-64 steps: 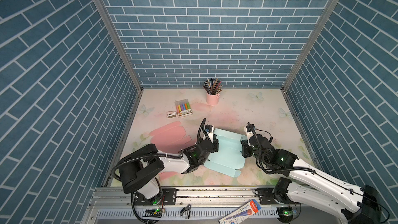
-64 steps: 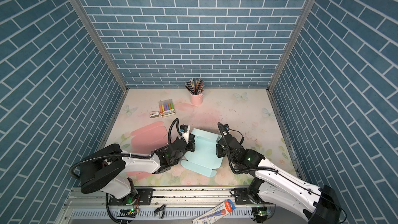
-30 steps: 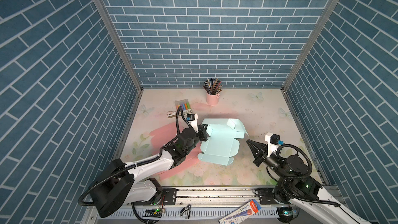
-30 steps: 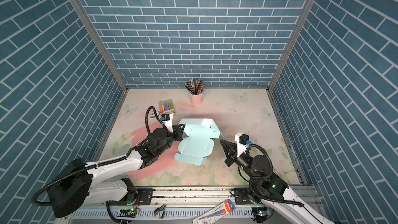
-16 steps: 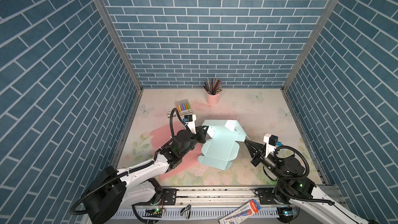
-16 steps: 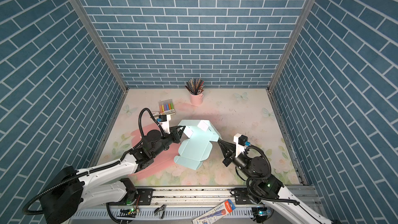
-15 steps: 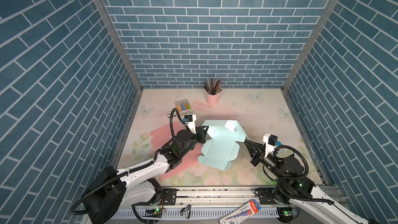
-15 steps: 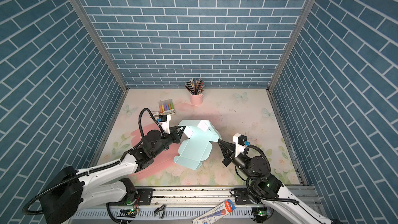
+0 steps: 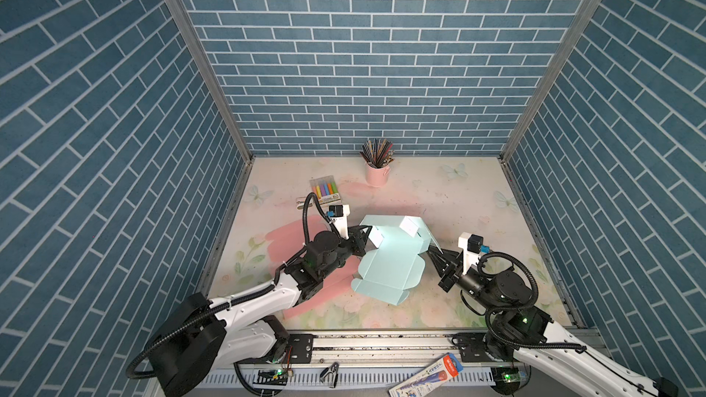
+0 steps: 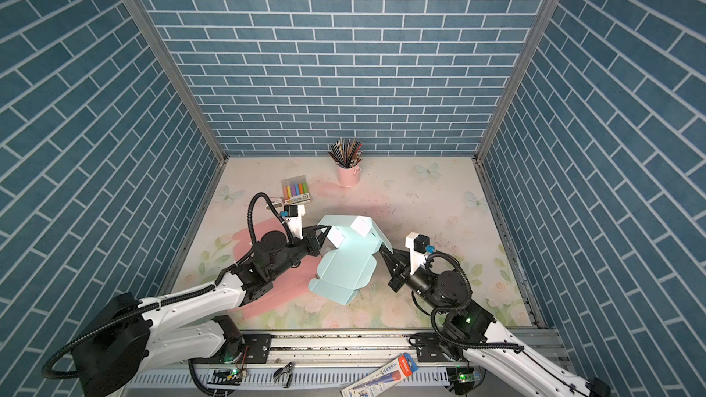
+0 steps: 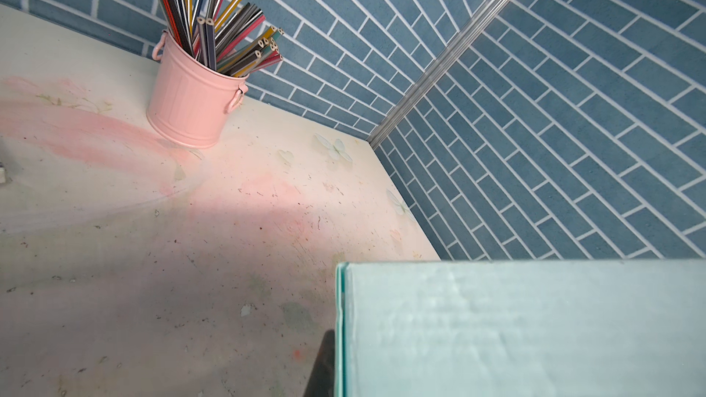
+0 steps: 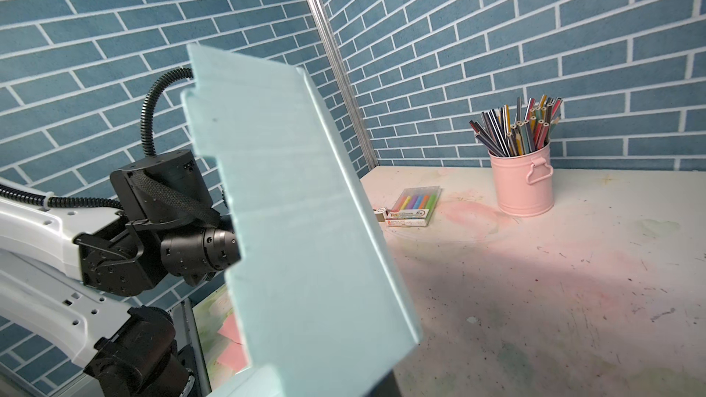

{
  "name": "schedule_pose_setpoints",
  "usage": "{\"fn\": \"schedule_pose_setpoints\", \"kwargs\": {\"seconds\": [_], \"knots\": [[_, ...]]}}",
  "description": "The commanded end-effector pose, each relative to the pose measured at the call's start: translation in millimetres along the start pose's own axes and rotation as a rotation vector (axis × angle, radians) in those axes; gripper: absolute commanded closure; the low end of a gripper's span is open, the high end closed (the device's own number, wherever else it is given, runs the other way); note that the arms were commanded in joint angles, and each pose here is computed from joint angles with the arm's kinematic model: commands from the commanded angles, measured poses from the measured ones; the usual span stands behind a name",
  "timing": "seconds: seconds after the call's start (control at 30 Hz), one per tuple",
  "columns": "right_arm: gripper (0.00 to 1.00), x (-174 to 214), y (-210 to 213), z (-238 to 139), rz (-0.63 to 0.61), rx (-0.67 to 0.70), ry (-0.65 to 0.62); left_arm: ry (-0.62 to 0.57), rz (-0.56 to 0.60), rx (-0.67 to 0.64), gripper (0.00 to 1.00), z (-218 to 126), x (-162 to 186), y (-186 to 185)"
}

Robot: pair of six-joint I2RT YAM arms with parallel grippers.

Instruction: Fold the paper box

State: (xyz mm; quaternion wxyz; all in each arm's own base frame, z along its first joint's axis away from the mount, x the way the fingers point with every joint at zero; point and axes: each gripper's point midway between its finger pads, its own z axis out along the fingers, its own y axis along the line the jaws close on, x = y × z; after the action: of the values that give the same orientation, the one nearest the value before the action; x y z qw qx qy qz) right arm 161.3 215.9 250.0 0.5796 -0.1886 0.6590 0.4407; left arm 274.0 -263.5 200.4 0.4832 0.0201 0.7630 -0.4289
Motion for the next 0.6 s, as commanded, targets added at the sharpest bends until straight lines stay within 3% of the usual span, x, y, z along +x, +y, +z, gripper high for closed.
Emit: {"fn": "schedule_pose_setpoints", "kwargs": {"seconds": [0.0,0.57], "knots": [[1.0,-22.8,11.9,1.3,0.004,-0.037,-0.056,-0.006,-0.01,0.024,1.0,1.1,0.8,-3.0],[1.0,6.4,-6.9,13.9,0.048,0.061,0.078,0.019,-0.011,0.029,1.0,6.3,12.6,-1.0]]}}
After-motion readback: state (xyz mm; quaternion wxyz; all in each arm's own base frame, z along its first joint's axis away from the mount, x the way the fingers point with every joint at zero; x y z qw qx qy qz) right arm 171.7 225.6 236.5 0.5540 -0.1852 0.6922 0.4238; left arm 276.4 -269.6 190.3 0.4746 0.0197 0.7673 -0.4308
